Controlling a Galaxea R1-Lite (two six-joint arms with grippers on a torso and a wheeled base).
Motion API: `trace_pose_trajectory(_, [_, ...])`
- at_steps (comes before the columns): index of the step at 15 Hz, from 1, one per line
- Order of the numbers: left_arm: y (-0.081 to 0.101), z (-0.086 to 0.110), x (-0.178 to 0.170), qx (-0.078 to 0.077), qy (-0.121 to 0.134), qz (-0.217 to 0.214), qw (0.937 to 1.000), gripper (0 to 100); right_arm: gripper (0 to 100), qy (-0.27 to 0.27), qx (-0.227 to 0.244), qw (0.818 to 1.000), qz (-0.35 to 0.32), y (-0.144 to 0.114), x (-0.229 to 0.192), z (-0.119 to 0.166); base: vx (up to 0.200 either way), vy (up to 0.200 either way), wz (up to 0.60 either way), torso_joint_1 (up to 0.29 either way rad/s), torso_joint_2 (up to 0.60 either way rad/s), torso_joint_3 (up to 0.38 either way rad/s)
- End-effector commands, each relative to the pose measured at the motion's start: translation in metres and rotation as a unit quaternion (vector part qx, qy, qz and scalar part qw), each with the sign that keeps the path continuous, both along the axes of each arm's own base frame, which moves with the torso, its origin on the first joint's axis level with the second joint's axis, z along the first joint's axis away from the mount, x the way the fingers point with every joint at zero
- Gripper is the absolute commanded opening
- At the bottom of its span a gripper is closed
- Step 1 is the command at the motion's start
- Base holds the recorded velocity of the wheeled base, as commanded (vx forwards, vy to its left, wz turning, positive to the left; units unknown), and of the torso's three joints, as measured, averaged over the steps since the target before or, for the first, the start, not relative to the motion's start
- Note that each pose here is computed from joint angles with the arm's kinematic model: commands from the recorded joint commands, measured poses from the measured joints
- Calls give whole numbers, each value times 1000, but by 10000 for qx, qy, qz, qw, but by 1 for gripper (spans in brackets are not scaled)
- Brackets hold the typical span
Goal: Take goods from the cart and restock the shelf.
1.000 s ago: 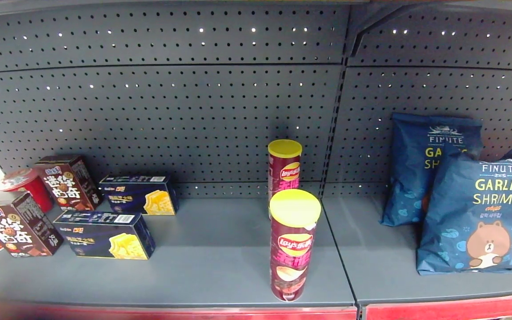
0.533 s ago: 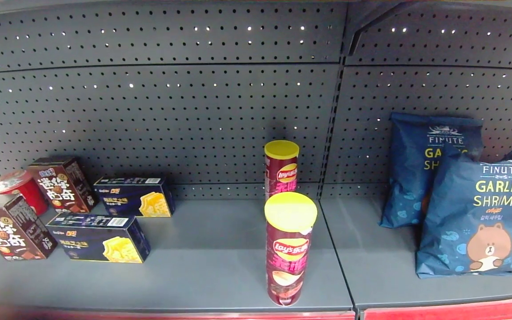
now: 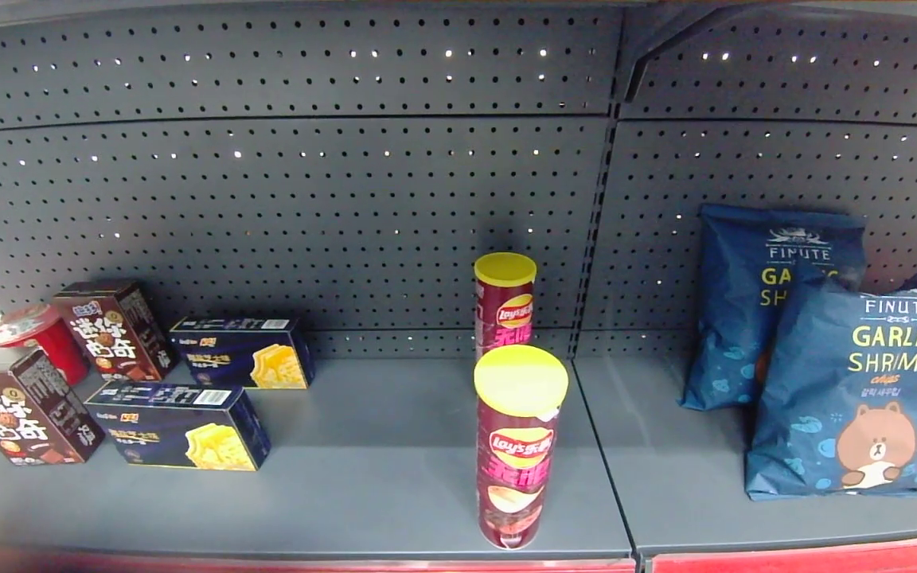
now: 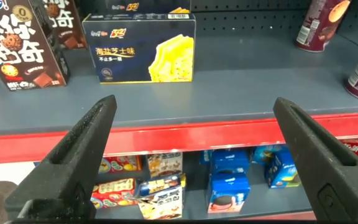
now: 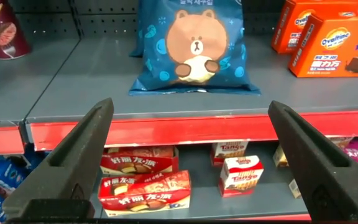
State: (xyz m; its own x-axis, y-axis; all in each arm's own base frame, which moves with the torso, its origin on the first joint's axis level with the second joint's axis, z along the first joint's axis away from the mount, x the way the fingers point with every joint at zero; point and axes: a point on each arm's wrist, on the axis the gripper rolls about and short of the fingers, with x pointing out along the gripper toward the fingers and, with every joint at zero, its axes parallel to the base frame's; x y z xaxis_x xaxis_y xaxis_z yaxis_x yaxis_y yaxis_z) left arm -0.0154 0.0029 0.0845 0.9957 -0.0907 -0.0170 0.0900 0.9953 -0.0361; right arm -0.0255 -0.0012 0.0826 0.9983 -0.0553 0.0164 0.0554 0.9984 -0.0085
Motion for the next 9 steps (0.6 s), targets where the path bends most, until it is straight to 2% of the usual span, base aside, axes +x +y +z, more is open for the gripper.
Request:
trace_pose_trajectory(1, [0, 0, 0, 8, 6, -6, 10000, 100, 100, 5, 1, 10000, 0, 0, 0, 0, 0, 0, 0, 0, 0, 0])
trace_pose_trajectory(9, [0, 0, 0, 9, 6, 2, 10000, 100, 100, 6, -14, 10000, -15, 0, 0, 0, 0, 0, 0, 0, 0, 0])
